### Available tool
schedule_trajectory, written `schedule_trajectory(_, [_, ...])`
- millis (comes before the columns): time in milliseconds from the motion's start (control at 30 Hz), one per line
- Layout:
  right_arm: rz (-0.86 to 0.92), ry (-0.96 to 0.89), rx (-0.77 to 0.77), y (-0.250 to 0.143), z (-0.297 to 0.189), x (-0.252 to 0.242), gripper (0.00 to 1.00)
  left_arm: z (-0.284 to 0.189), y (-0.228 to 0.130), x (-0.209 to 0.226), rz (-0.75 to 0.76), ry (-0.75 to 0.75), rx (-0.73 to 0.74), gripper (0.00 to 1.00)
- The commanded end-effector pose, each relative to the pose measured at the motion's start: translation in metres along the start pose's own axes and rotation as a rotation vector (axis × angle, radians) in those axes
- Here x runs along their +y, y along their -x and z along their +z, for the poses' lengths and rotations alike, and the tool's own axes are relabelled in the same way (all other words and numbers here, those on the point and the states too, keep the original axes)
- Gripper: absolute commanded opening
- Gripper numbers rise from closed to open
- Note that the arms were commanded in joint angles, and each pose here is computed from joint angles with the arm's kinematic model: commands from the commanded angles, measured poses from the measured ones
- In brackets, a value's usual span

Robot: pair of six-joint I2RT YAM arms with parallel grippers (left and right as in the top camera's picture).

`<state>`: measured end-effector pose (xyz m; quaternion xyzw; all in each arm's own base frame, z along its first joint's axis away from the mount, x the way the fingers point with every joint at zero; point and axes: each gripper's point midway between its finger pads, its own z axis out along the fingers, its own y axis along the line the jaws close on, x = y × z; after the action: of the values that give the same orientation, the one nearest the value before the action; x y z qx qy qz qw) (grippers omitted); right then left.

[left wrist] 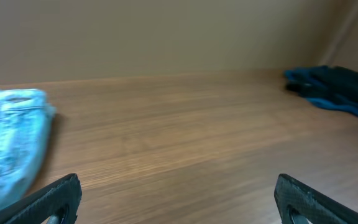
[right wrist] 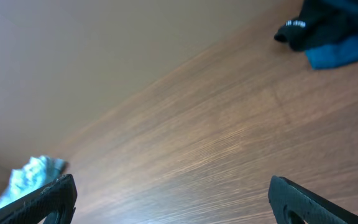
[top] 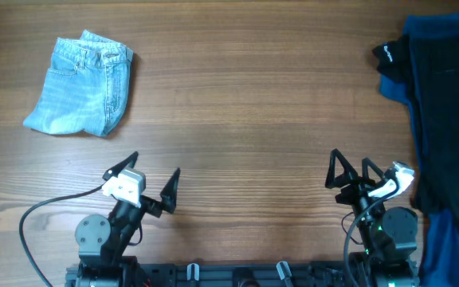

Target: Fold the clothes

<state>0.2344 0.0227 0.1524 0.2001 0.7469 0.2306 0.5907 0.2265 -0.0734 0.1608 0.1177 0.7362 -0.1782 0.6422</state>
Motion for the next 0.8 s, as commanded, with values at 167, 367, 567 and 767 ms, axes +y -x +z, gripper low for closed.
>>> schedule_trajectory(167, [0.000,0.133,0.060,-0.009,-0.003,0.024,1.00,-0.001,-0.002,-0.020,-0.021,-0.116,0.005,1.00])
schedule_trajectory(367, [-0.126,0.360,0.136,-0.004,-0.022,0.075,1.00,-0.012,0.051,-0.001,-0.123,0.037,-0.053,1.00])
schedule_trajectory(567, [-0.155,0.251,0.297,0.032,-0.006,0.099,0.99,-0.003,0.100,0.017,-0.211,0.168,0.193,1.00])
schedule_trajectory(767, [-0.203,-0.066,0.624,0.058,0.048,0.086,1.00,0.031,0.133,0.028,-0.332,0.214,0.568,1.00])
